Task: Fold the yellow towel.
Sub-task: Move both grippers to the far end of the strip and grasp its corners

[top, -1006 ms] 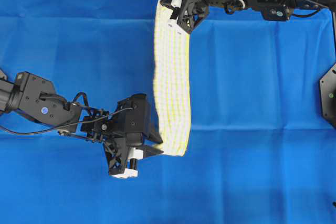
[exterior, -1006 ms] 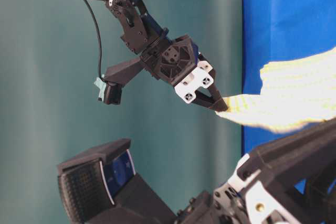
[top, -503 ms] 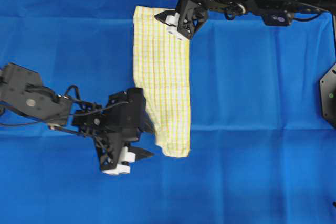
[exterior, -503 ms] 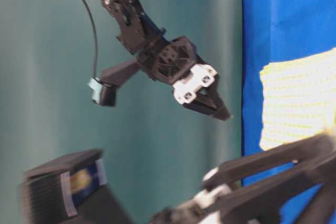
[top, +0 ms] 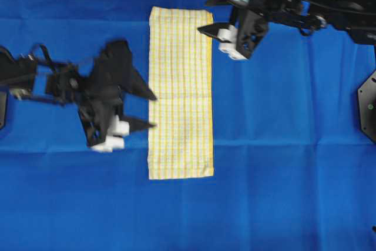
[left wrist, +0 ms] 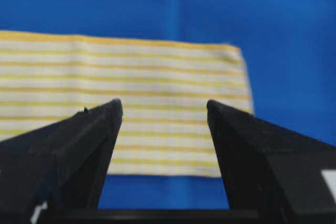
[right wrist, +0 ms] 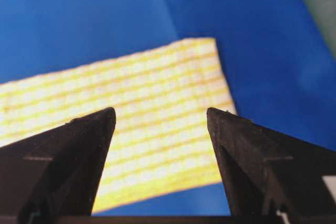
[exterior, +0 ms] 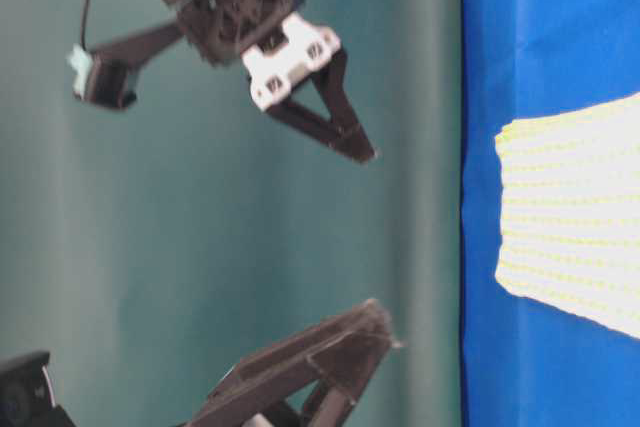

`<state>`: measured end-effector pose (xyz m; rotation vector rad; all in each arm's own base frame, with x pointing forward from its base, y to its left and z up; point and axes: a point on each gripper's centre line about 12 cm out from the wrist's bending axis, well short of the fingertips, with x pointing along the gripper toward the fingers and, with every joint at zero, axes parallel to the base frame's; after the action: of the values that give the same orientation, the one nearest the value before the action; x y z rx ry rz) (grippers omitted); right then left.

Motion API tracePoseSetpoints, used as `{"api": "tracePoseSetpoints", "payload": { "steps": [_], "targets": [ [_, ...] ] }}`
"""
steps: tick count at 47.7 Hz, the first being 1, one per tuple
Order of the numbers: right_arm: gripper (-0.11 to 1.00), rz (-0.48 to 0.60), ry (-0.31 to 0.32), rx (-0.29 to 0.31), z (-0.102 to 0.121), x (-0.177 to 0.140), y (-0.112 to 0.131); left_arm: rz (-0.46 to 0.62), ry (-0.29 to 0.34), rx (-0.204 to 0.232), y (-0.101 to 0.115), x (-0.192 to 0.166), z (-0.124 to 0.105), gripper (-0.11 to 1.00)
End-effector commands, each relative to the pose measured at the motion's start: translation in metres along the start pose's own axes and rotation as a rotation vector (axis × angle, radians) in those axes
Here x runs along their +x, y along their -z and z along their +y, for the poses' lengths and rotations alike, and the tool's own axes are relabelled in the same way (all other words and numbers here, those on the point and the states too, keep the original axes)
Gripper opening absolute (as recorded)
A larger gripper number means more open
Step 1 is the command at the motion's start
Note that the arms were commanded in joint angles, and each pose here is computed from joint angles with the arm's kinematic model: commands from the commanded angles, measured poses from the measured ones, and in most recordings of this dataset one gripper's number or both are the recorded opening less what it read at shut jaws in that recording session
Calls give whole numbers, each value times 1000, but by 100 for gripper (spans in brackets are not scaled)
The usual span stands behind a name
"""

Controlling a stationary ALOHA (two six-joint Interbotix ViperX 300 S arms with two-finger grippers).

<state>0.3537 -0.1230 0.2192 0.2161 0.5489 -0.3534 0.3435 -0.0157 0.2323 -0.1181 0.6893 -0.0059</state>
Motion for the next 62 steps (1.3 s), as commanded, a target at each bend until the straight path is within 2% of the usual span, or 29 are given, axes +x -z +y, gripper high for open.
{"api": "tracePoseSetpoints", "payload": {
  "steps": [1,8,22,30,35,43,46,62],
  "targets": [
    [71,-68,-19,-4,7,-18,-5,-38,-20,0,-6,-11,10,59],
    [71,-102,-41,-6,15,-30,2,-62,-50,-11,2,-18,23,59],
    [71,-94,-35,4,13,-27,5,-147,-107,-52,15,-20,48,62],
    [71,-87,4,28,-2,-19,4,-149,-178,-98,16,-15,77,65],
    [71,-77,33,57,-13,-9,5,-152,-225,-125,22,-5,97,75],
    [74,-43,95,122,-38,15,15,-128,-289,-126,38,19,128,86],
    [77,-30,113,142,-45,25,19,-117,-311,-126,43,28,139,86],
    [80,28,177,228,-69,69,45,-116,-417,-193,65,58,197,86]
  ]
}}
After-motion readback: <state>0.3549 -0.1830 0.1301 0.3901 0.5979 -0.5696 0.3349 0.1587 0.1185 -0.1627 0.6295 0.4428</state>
